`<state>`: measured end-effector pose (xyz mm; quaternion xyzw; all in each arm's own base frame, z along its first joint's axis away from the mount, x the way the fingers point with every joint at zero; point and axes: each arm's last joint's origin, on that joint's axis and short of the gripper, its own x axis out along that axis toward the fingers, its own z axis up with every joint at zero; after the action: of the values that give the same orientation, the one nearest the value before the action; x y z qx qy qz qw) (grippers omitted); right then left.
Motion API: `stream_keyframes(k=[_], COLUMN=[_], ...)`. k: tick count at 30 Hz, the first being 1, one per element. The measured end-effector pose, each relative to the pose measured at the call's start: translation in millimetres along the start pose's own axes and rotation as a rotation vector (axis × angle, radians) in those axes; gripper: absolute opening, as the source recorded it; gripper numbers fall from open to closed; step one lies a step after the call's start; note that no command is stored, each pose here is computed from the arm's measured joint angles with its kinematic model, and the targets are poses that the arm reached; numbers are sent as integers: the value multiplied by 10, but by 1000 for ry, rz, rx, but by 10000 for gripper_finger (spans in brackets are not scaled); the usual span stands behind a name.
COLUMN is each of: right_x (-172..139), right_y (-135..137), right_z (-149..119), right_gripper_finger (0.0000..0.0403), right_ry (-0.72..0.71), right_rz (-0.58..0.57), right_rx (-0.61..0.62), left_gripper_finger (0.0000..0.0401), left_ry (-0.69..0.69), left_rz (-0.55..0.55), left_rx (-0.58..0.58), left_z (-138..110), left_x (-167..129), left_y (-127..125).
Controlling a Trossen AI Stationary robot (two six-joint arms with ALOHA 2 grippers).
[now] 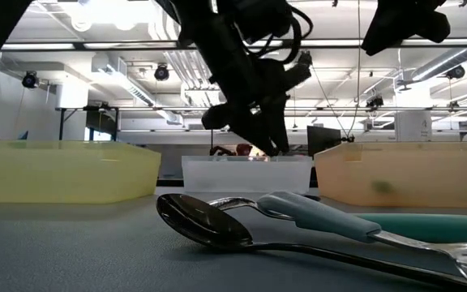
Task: Sort silverware by color (type)
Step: Put the blue spoon into the yellow bin
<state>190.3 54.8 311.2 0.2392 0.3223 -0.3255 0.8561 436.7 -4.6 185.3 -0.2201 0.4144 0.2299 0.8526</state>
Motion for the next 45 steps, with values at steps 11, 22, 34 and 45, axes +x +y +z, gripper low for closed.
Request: stream_keyframes(k=[11, 22, 34, 45], right_x=[0, 0, 0, 0], right_y=[-4, -23, -23, -23], right_z=[-13, -23, -23, -23], right_gripper_finger=[68, 68, 68, 68], right_ry=[32, 42, 42, 42], right_rz=[7, -9, -9, -9], right_rx=[-16, -11, -12, -11], left_gripper_finger=[107, 115, 196, 199], left_ry=[38, 50, -14, -53], left_rz=[-75, -139, -66, -7], left_rx=[-20, 6, -16, -48], left_z=[-240, -257, -230, -226], left_x=[254, 328, 345, 363], left_y=[-220, -254, -224, -200])
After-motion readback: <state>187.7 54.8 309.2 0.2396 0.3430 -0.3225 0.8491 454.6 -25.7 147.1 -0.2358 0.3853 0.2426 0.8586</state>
